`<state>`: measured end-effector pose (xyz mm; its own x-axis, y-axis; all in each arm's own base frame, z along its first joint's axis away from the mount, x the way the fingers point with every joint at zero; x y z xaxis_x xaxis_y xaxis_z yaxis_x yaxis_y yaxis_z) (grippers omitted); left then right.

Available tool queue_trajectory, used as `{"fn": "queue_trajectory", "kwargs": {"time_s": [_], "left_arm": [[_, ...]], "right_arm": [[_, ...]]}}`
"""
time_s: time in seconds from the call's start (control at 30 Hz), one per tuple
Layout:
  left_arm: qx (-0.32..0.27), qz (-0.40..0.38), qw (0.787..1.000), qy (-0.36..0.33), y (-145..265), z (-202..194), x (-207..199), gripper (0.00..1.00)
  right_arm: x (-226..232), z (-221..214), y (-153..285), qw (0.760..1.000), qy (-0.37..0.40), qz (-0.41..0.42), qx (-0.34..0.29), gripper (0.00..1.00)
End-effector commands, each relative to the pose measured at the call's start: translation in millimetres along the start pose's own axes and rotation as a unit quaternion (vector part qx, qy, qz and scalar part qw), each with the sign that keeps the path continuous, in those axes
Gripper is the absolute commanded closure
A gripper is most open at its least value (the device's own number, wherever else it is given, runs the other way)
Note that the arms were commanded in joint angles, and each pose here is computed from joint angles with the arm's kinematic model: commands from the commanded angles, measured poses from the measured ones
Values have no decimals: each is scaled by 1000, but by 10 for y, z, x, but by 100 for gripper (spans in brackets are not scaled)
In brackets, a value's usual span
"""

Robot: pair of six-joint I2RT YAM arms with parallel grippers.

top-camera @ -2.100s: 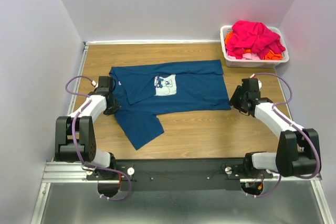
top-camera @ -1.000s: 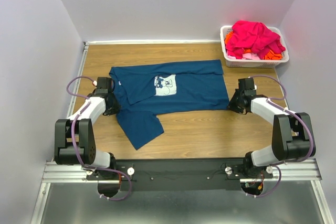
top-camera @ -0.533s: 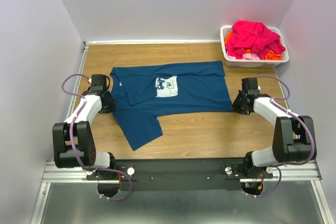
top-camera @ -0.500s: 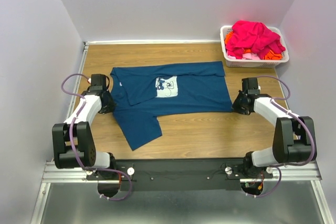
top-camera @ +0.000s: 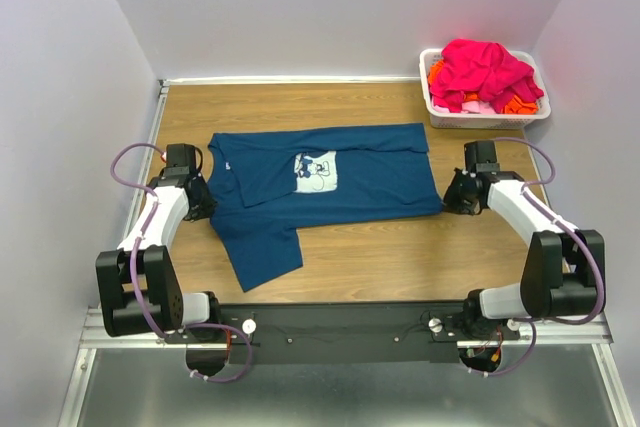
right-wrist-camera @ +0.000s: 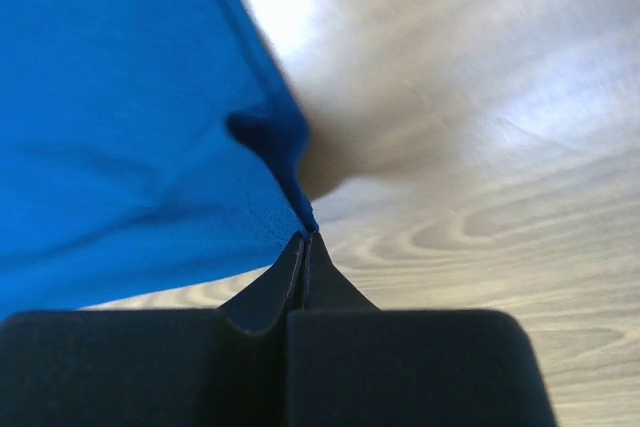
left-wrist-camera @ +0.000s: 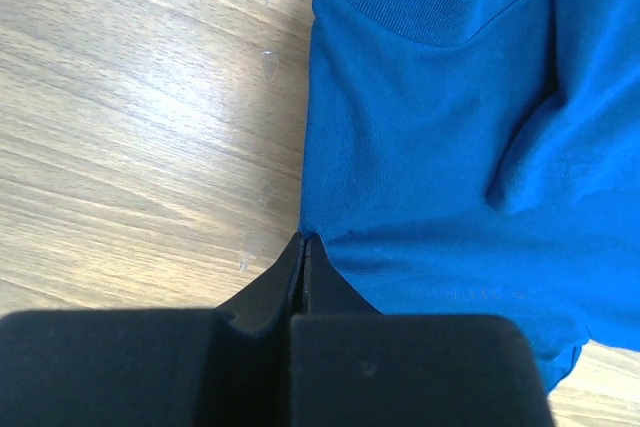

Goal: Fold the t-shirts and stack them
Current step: Fold the tshirt

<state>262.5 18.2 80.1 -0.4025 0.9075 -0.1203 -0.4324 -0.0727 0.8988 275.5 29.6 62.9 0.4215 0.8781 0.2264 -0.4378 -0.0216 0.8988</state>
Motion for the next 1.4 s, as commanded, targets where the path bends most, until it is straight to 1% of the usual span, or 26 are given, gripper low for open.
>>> {"fn": "queue_trajectory", "kwargs": {"time_s": [0.0,0.17,0.4,0.67,0.77,0.93,1.0,1.13,1.37], "left_arm": [[0,-7,1000,-10,42,54,-7,100],[-7,-33,999,-12,53,223,-138,100],[-27,-42,999,-13,92,527,-243,100],[-24,-42,999,-10,-71,723,-310,100],[-21,-48,999,-10,-127,793,-356,100],[-41,-54,998,-8,-84,1025,-417,100],[-42,-49,998,-6,-108,1064,-395,100],[-35,-40,999,-4,-232,1088,-362,100],[-29,-35,999,5,-427,1084,-336,100]], "right_arm": [[191,171,113,999,11,39,1,99],[365,384,40,998,19,55,7,99],[525,736,-17,998,22,54,-14,99],[582,1040,-158,999,20,29,-36,99],[592,1112,-225,999,19,20,-38,99],[623,1189,-265,999,20,19,-42,99],[594,1245,-284,998,20,5,-51,99],[579,1301,-325,998,20,-5,-56,99],[582,1316,-462,999,15,-11,-46,99]]}}
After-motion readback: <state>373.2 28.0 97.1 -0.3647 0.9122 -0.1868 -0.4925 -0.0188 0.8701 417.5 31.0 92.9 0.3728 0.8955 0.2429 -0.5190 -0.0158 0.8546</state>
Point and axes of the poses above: each gripper's point midway between its finger pads, its own y axis back along the fingers, its own x axis along the line the jaws close on, z = x × y, the point moved 2 cm from there along y, back along the fingers, and after that the axes turned 2 degrees about -y, right-handed, at the moved point
